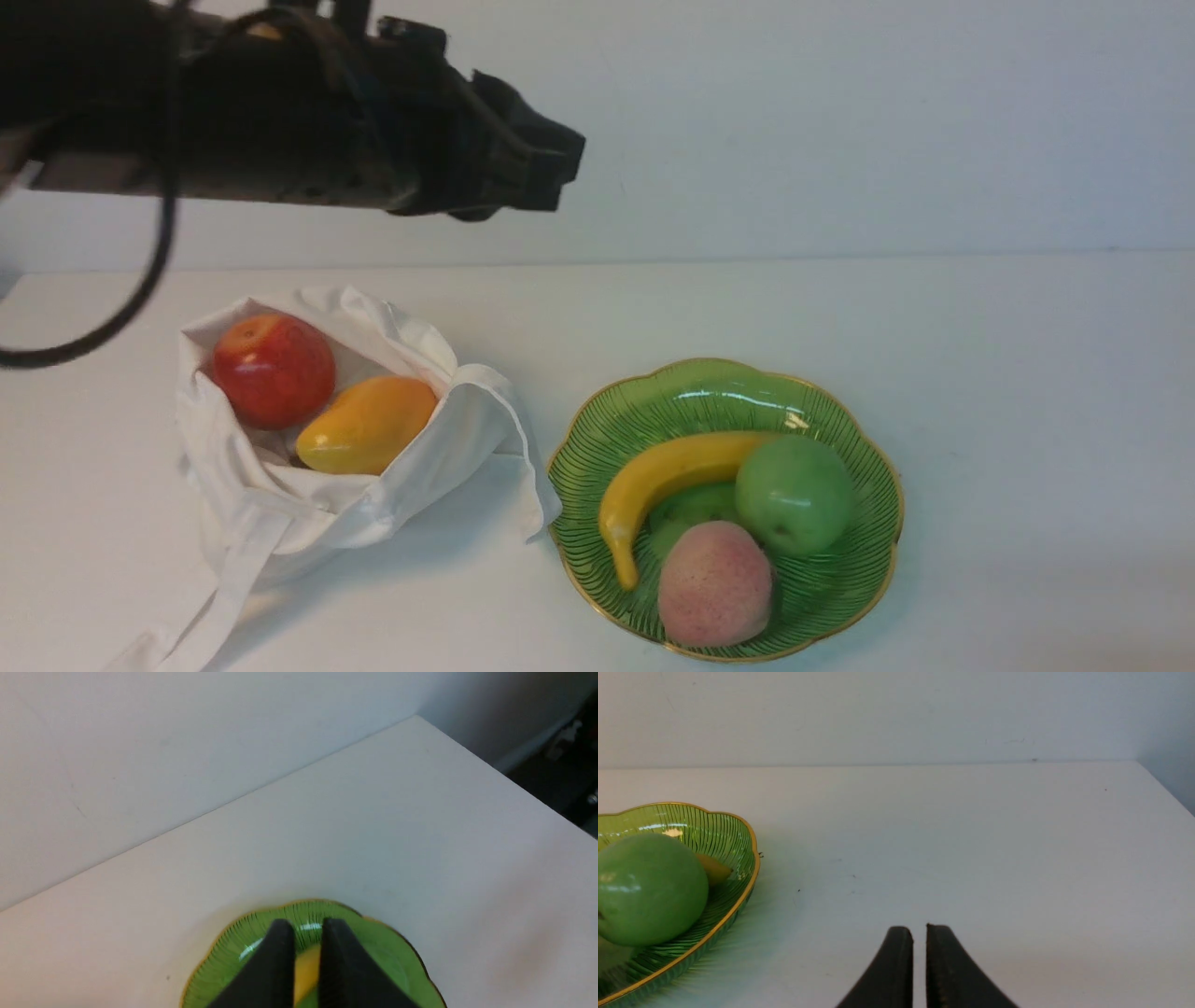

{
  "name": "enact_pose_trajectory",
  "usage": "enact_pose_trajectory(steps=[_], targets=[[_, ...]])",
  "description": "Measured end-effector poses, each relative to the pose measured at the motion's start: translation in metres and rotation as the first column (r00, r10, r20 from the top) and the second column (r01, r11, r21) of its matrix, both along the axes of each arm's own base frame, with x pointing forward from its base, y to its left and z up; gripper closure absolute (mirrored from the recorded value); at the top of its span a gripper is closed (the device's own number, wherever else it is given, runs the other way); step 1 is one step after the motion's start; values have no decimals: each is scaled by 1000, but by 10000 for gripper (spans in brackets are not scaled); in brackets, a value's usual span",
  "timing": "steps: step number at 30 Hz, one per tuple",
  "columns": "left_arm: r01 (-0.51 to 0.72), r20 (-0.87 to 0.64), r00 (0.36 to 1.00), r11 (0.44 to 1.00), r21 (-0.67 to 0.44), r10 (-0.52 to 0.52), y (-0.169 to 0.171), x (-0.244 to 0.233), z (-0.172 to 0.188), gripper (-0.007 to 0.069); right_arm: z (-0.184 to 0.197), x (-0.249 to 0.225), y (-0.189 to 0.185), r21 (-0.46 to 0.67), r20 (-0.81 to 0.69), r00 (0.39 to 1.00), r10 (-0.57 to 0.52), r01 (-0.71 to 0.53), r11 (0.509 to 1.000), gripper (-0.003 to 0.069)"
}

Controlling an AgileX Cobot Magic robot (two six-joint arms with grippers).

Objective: Take the fruit out of the cloth bag on the white table and place them on a plate.

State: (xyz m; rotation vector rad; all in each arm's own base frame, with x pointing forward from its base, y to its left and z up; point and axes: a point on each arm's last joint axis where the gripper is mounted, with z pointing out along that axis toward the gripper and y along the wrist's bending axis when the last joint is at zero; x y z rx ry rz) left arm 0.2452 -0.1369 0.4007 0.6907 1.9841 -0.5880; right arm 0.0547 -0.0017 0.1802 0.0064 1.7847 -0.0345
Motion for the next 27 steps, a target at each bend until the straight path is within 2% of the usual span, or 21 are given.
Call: enact_pose_trajectory(steps=[3, 5, 6, 8, 13, 17, 20, 27], targets=[[-48, -21, 999, 998, 40, 49, 20, -36, 12, 627, 0, 0, 0, 0, 0, 1000, 0, 0, 1000, 622], [-144, 2, 990, 987, 69, 144, 41, -65, 14, 633, 0, 0, 0, 0, 0, 1000, 0, 0, 1000, 622], [-147, 13, 989, 986, 78, 147, 43, -67, 14, 633, 0, 0, 0, 0, 0, 1000, 0, 0, 1000, 622], [-252, 59, 967, 965, 78, 248, 66, -99, 12, 633, 0, 0, 0, 0, 0, 1000, 0, 0, 1000, 622], [-381, 143, 917, 924, 30, 373, 101, -153, -2, 633, 0, 0, 0, 0, 0, 1000, 0, 0, 1000, 622], [-407, 206, 893, 913, -11, 400, 119, -189, -11, 633, 0, 0, 0, 0, 0, 1000, 0, 0, 1000, 622], [-406, 273, 869, 910, -84, 413, 133, -222, -13, 633, 0, 0, 0, 0, 0, 1000, 0, 0, 1000, 622], [-391, 342, 836, 904, -175, 428, 148, -258, -14, 633, 0, 0, 0, 0, 0, 1000, 0, 0, 1000, 622]])
